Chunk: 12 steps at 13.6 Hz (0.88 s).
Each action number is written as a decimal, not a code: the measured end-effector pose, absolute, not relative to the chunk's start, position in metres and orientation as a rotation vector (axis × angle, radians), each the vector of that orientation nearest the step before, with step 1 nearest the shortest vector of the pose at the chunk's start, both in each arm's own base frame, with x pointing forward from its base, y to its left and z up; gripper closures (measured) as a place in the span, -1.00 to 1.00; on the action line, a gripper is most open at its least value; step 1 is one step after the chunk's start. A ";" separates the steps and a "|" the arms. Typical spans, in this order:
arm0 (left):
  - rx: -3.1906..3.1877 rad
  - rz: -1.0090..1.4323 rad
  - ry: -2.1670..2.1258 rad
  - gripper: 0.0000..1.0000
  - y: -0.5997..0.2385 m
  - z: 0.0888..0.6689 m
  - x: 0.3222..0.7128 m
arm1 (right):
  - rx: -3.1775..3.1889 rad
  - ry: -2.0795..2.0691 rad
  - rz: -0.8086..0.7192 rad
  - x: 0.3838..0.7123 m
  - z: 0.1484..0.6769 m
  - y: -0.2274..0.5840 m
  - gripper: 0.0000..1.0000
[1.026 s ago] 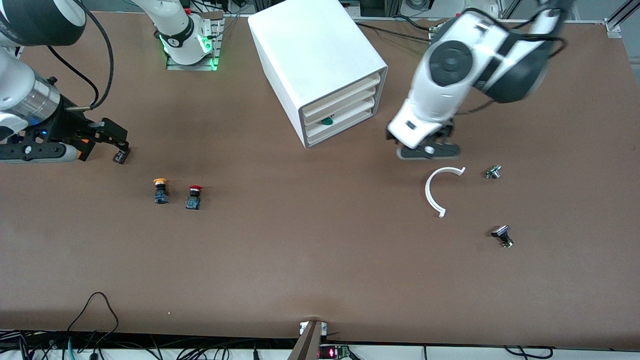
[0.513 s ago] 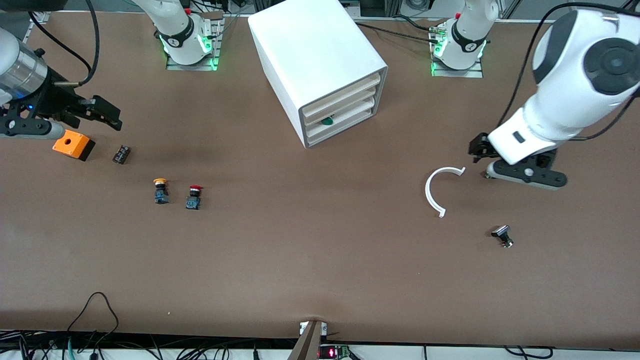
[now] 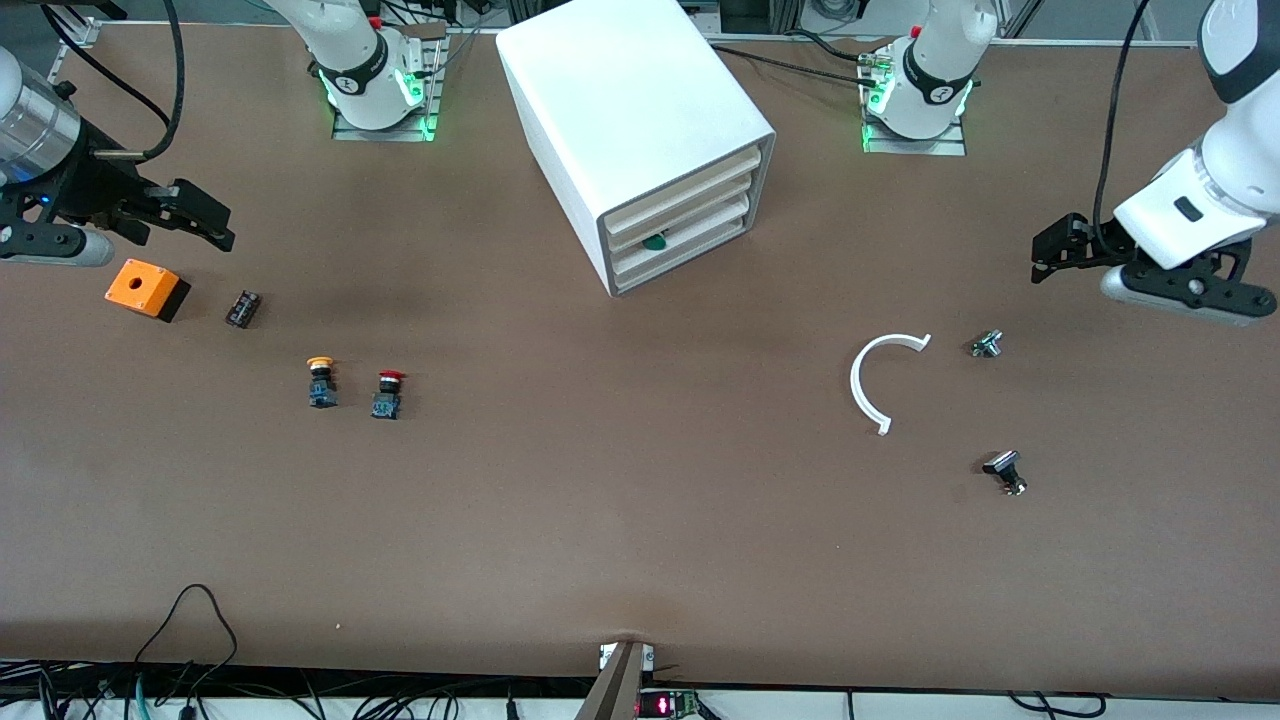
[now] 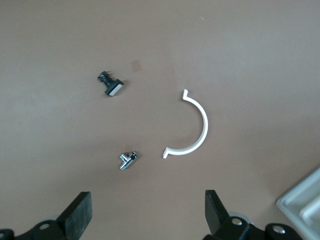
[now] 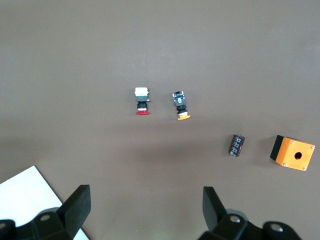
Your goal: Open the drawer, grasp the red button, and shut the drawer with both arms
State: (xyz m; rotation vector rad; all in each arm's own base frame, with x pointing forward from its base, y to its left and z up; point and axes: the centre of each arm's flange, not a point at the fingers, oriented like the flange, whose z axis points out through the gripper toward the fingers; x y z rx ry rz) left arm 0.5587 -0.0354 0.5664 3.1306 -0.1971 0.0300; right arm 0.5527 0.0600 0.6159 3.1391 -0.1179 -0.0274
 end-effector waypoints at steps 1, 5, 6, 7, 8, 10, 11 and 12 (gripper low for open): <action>3.132 0.046 -0.176 -0.99 -0.038 0.567 0.553 | 3.134 -0.118 -0.022 0.552 0.618 0.059 -0.99; 3.130 0.022 -0.222 -0.99 -0.040 0.573 0.544 | 3.128 -0.117 -0.029 0.551 0.618 0.059 -0.99; 3.130 0.019 -0.224 -0.99 -0.041 0.573 0.543 | 3.128 -0.117 -0.030 0.551 0.618 0.059 -0.99; 3.129 0.017 -0.226 -0.99 -0.041 0.572 0.543 | 3.128 -0.113 -0.032 0.550 0.618 0.059 -0.99; 3.129 0.016 -0.227 -0.99 -0.041 0.572 0.543 | 3.128 -0.108 -0.034 0.550 0.618 0.059 -0.99; 3.129 0.015 -0.227 -0.99 -0.041 0.572 0.543 | 3.127 -0.092 -0.043 0.550 0.617 0.059 -0.99; 3.129 0.015 -0.228 -0.99 -0.041 0.572 0.543 | 3.128 -0.082 -0.044 0.550 0.617 0.059 -0.99; 3.129 0.014 -0.228 -0.99 -0.041 0.572 0.543 | 3.128 -0.070 -0.044 0.550 0.617 0.059 -0.99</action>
